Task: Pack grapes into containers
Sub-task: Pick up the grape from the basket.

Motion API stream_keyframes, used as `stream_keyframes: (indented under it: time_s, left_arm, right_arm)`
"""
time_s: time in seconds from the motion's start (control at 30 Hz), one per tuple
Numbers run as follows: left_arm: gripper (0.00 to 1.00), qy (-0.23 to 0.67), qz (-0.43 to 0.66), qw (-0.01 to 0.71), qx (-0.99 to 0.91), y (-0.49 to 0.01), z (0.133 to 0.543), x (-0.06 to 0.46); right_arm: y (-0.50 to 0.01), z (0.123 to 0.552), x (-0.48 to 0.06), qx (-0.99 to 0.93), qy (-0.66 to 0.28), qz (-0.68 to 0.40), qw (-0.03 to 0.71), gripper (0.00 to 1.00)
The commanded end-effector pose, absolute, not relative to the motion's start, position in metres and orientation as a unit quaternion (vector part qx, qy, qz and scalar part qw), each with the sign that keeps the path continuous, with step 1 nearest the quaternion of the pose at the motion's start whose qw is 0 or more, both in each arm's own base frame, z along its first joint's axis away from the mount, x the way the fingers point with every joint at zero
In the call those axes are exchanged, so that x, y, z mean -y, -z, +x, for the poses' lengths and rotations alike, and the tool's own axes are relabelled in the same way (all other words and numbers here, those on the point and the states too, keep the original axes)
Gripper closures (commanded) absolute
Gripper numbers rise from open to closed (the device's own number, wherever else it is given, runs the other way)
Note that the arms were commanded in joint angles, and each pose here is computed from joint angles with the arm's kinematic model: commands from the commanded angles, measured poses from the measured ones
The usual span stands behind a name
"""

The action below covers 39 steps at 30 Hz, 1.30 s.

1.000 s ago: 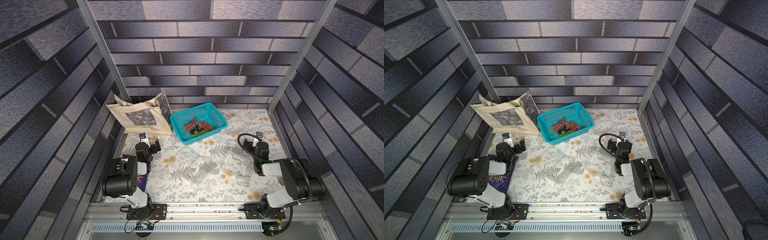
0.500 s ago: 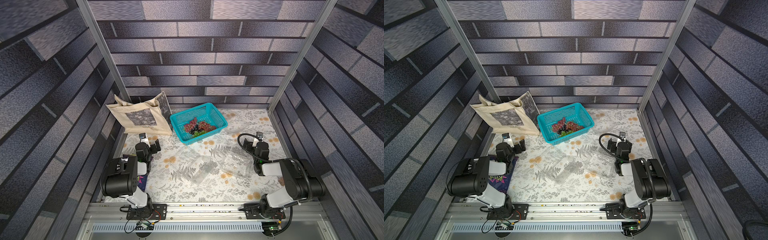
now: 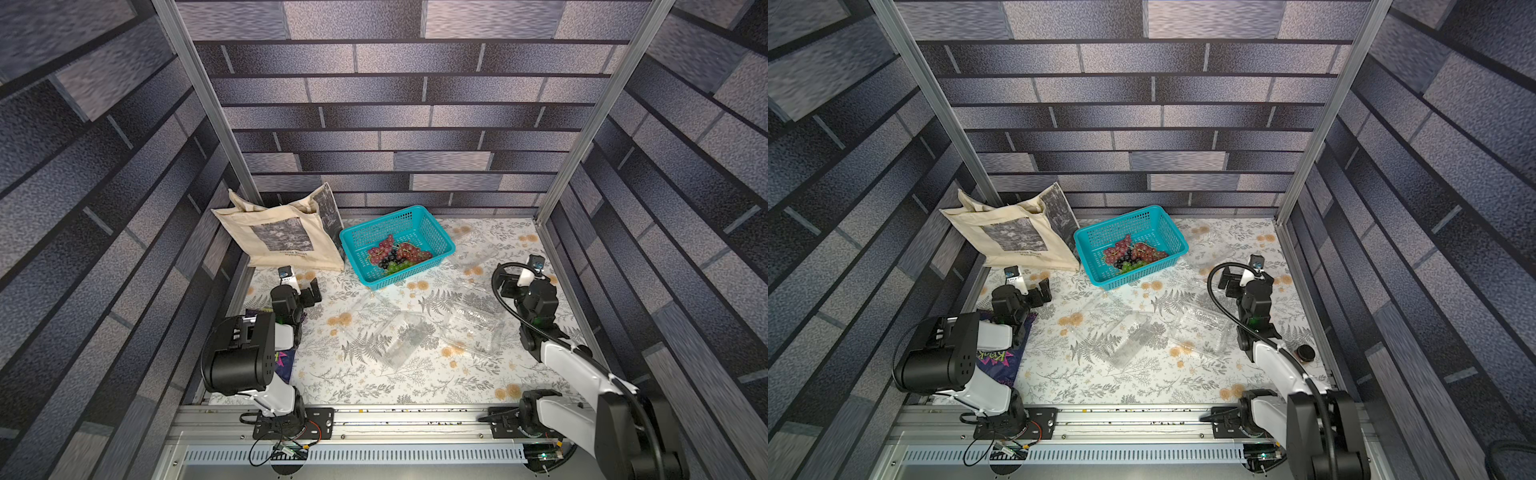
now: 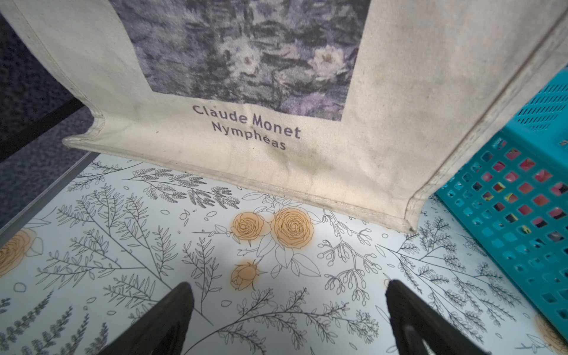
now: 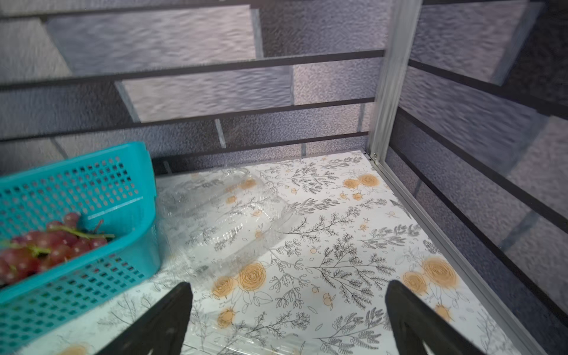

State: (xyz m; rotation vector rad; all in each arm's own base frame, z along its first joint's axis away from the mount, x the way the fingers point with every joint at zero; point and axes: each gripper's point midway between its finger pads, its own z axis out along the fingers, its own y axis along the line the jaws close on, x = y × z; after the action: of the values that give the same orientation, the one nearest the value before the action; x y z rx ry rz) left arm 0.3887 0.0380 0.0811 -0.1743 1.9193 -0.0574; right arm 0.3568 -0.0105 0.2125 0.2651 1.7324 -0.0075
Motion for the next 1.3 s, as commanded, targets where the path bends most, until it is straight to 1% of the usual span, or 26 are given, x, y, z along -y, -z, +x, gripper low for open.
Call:
stream_keyframes:
  time_s: [0.0, 0.1, 0.2, 0.3, 0.37, 0.43, 0.5, 0.6, 0.67, 0.73, 0.8, 0.9, 0.93, 1.0, 1.1, 1.13, 1.2, 1.27]
  left_arm:
    - [0.0, 0.024, -0.058, 0.584, -0.81, -0.094, 0.396, -0.035]
    - [0.0, 0.031, -0.053, 0.585, -0.809, -0.094, 0.395, -0.033]
    - [0.0, 0.031, -0.051, 0.585, -0.809, -0.095, 0.396, -0.032]
    - [0.0, 0.031, -0.05, 0.584, -0.809, -0.095, 0.396, -0.032]
    - [0.0, 0.029, -0.052, 0.583, -0.81, -0.094, 0.396, -0.033]
    - [0.0, 0.008, -0.071, 0.578, -0.813, -0.093, 0.397, -0.04]
    - [0.0, -0.029, -0.098, 0.577, -0.81, -0.099, 0.395, -0.05]
    - [0.0, -0.038, -0.112, 0.567, -0.816, -0.118, 0.392, -0.055]
    - [0.0, -0.051, -0.123, 0.573, -0.809, -0.135, 0.386, -0.058]
    - [0.0, -0.041, -0.139, 0.58, -0.802, -0.15, 0.379, -0.055]
    - [0.0, -0.018, -0.169, 0.591, -0.788, -0.167, 0.371, -0.054]
    - [0.0, 0.076, -0.235, 0.599, -0.762, -0.191, 0.36, -0.046]
    - [0.0, 0.115, -0.225, 0.602, -0.757, -0.201, 0.359, -0.035]
    - [0.0, 0.185, -0.173, 0.615, -0.747, -0.224, 0.357, -0.006]
    - [0.0, 0.208, -0.128, 0.61, -0.754, -0.247, 0.352, 0.024]
    - [0.0, 0.214, -0.099, 0.611, -0.755, -0.256, 0.349, 0.038]
    - [0.0, 0.228, -0.048, 0.619, -0.75, -0.272, 0.342, 0.062]
    - [0.0, 0.254, -0.047, 0.619, -0.742, -0.279, 0.337, 0.076]
  right_arm:
    - [-0.18, 0.316, 0.052, -0.775, 0.026, 0.317, 0.546, 0.0]
    - [-0.182, 0.323, 0.021, -0.784, -0.057, 0.258, 0.561, 0.0]
    - [-0.187, 0.331, -0.01, -0.794, -0.134, 0.214, 0.553, 0.0]
    - [-0.194, 0.336, -0.033, -0.797, -0.198, 0.192, 0.537, 0.0]
    - [-0.199, 0.339, -0.046, -0.781, -0.257, 0.206, 0.531, 0.0]
    - [-0.2, 0.342, -0.059, -0.787, -0.292, 0.203, 0.504, 0.0]
    - [-0.2, 0.347, -0.082, -0.809, -0.32, 0.142, 0.472, 0.0]
    - [-0.188, 0.354, -0.088, -0.841, -0.307, 0.124, 0.428, 0.0]
    - [-0.187, 0.357, -0.091, -0.849, -0.3, 0.116, 0.419, 0.0]
    - [-0.189, 0.36, -0.093, -0.861, -0.267, 0.101, 0.421, 0.0]
    - [-0.193, 0.362, -0.102, -0.873, -0.245, 0.071, 0.415, 0.0]
    - [-0.198, 0.366, -0.115, -0.886, -0.215, 0.034, 0.41, 0.0]
    - [-0.201, 0.366, -0.123, -0.89, -0.207, 0.012, 0.407, 0.0]
    - [-0.21, 0.367, -0.138, -0.89, -0.2, -0.021, 0.41, 0.0]
    - [-0.212, 0.37, -0.153, -0.896, -0.161, -0.063, 0.409, 0.0]
    - [-0.222, 0.375, -0.16, -0.894, -0.153, -0.079, 0.414, 0.0]
    - [-0.225, 0.381, -0.177, -0.896, -0.134, -0.115, 0.407, 0.0]
    - [-0.228, 0.39, -0.196, -0.894, -0.112, -0.148, 0.408, 0.0]
